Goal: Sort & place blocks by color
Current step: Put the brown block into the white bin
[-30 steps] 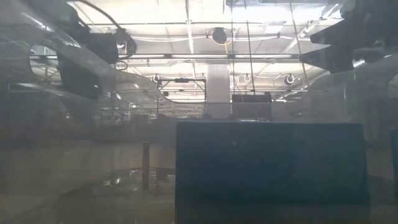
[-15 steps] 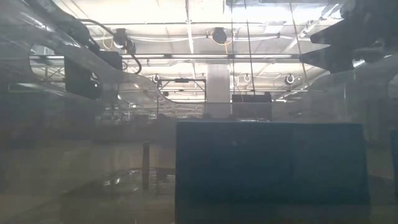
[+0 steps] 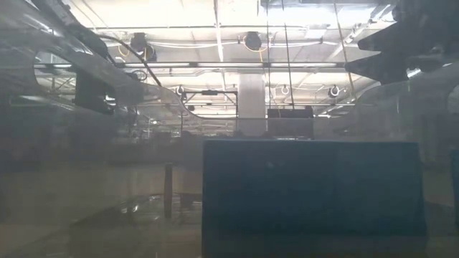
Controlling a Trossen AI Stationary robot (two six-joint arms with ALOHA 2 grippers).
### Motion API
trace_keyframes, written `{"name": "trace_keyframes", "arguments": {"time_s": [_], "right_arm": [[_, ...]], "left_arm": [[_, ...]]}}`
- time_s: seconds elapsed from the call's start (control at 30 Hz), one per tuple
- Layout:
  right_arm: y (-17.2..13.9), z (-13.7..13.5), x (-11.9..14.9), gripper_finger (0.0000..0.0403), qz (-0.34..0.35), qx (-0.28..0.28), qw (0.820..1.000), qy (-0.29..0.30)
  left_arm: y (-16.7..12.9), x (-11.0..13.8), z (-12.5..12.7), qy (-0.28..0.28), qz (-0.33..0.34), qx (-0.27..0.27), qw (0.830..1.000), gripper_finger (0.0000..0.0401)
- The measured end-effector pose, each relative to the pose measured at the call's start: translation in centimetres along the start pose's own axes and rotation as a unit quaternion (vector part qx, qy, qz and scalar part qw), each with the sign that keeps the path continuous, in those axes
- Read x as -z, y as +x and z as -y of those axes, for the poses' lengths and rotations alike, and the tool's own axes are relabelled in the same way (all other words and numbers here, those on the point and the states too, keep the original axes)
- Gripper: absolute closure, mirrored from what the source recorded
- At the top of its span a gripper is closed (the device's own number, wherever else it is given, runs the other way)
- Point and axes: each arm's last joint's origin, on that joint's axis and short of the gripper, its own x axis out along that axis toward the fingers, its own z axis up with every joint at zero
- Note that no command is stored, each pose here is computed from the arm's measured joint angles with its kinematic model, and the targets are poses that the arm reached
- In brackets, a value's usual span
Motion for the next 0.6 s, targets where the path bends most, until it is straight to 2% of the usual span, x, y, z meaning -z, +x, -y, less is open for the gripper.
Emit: {"name": "trace_keyframes", "arguments": {"time_s": [0.17, 0.27, 0.37, 0.57, 0.6], "right_arm": [[0.0, 0.0, 0.0, 0.0181, 0.0, 0.0, 1.0, 0.0], [0.0, 0.0, 0.0, 0.0181, 0.0, 0.0, 1.0, 0.0], [0.0, 0.0, 0.0, 0.0181, 0.0, 0.0, 1.0, 0.0], [0.0, 0.0, 0.0, 0.0181, 0.0, 0.0, 1.0, 0.0], [0.0, 0.0, 0.0, 0.0181, 0.0, 0.0, 1.0, 0.0]], "left_arm": [[0.57, -0.2, -0.27, -0.037, -0.016, 0.006, 0.999, 0.0111], [0.66, -0.22, -0.36, -0.053, -0.018, 0.022, 0.998, 0.0126], [0.7, -0.28, -0.31, -0.074, -0.019, 0.05, 0.996, 0.0161], [0.71, -0.23, -0.19, -0.125, -0.025, 0.06, 0.99, 0.0264], [0.7, -0.23, -0.19, -0.129, -0.025, 0.06, 0.99, 0.027]]}}
